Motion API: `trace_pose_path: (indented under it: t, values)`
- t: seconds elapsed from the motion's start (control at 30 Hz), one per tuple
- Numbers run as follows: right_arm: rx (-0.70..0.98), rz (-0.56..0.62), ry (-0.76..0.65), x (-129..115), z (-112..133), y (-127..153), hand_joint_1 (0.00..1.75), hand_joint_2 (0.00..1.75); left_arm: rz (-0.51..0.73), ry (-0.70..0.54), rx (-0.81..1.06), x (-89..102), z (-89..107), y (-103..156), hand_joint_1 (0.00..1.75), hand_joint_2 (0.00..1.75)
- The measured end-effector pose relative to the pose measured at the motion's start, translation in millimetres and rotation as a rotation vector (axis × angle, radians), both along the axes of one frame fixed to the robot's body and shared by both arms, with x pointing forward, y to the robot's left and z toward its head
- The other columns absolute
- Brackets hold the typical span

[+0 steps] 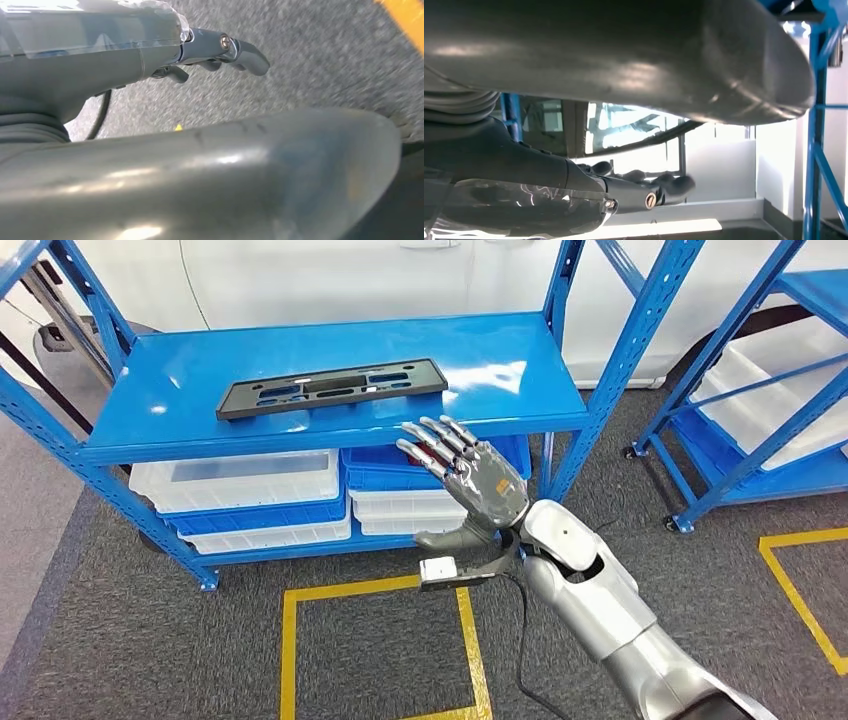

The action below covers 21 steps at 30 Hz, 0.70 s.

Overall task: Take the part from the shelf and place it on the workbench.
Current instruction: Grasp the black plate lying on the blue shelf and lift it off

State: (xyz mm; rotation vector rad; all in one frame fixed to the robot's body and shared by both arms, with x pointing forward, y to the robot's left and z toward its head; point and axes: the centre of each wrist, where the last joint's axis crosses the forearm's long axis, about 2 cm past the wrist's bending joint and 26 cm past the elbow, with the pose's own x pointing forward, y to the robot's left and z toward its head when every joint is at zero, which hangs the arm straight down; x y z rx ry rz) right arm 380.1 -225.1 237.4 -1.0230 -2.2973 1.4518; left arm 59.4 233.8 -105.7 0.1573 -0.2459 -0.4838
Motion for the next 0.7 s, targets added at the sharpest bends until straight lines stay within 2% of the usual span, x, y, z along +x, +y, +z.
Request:
trace_pose_path:
  t: [0.33, 0.5, 0.7]
  values:
    - [-0.029, -0.007, 0.032, -7.6, -14.7, -4.5, 0.0, 0.0, -0.007, 0.009, -0.011, -3.6, 0.1, -5.9, 0.0, 0.0]
    - [-0.028, -0.004, 0.01, -7.4, -8.3, -4.1, 0.0, 0.0, -0.008, -0.003, -0.003, 3.2, 1.1, -5.5, 0.0, 0.0]
    - [-0.037, -0.002, 0.015, -8.0, -9.6, -3.3, 0.0, 0.0, -0.011, 0.002, 0.002, 1.8, 0.8, -4.6, 0.0, 0.0]
